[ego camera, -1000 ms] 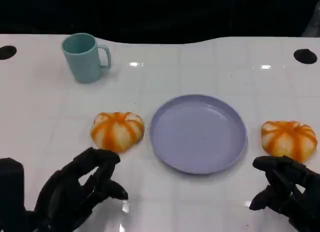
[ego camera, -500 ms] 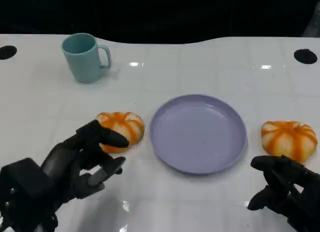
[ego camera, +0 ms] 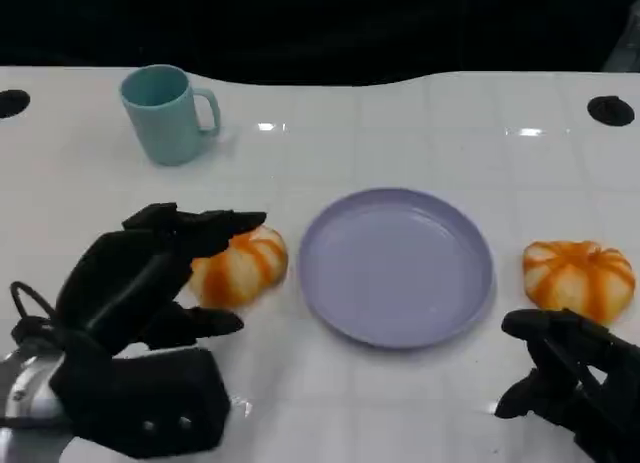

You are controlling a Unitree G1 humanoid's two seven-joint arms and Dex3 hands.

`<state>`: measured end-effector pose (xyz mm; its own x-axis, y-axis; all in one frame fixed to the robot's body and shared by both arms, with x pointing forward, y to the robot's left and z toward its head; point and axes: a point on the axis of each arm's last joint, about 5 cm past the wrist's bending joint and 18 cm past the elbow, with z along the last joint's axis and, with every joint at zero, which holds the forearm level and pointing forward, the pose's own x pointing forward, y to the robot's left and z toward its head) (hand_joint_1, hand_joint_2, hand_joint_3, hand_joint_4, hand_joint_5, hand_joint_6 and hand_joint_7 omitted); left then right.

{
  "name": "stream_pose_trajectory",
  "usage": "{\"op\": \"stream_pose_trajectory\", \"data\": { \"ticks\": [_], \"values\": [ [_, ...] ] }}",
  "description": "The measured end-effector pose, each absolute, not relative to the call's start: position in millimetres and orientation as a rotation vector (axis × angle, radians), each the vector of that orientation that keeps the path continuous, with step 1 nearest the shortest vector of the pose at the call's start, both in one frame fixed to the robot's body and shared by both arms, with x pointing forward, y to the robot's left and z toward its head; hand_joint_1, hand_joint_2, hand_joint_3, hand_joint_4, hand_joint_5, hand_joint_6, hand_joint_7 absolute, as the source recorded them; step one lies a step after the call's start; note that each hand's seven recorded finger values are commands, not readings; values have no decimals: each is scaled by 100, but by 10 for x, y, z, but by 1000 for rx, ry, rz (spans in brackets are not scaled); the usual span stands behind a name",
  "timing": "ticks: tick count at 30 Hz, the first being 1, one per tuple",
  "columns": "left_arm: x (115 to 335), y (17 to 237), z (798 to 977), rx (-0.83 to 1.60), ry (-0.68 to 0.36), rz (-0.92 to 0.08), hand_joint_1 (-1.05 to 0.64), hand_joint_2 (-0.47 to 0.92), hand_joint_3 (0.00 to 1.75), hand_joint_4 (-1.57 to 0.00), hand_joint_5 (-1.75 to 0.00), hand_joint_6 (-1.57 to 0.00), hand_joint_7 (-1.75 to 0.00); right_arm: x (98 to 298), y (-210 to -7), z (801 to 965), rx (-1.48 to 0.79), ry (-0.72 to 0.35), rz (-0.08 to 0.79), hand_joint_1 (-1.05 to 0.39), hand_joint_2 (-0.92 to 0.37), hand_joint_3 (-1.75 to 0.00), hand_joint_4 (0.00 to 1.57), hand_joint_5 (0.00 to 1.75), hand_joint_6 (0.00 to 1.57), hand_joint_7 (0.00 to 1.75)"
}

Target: Grasp the bread from the table and place it into the plate.

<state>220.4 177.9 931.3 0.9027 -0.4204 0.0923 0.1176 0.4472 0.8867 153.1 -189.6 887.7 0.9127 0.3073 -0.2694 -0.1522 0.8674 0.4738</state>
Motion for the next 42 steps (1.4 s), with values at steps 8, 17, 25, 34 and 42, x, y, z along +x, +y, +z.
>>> {"op": "stream_pose_trajectory", "data": {
  "ticks": [8, 17, 25, 34, 42],
  "values": [
    [2364, 1697, 9503, 1292, -248, -407, -34, 77, 1, 0, -4, -11, 0, 1540, -1892, 8883, 463, 343, 248, -46, -92, -23, 61, 147, 59, 105],
    [2657, 1495, 9553, 1416, -115, -481, -29, 72, 0, -1, -4, -12, 0, 1544, -1895, 8877, 466, 340, 254, -45, -92, -25, 61, 148, 59, 104],
    [2884, 1359, 9428, 1394, 6, -509, -40, 76, 1, -5, -6, -12, -1, 1540, -1893, 8875, 471, 340, 252, -46, -92, -26, 60, 147, 58, 103],
    [3045, 1277, 9169, 1391, 75, -512, -56, 75, 0, -9, -6, -17, -2, 1529, -1899, 8870, 465, 343, 255, -47, -92, -24, 61, 146, 58, 103],
    [3149, 1181, 8931, 1409, 196, -563, -42, 77, 1, -14, -6, -22, -2, 1523, -1910, 8873, 469, 341, 252, -46, -92, -23, 61, 145, 58, 103]
  ]
}}
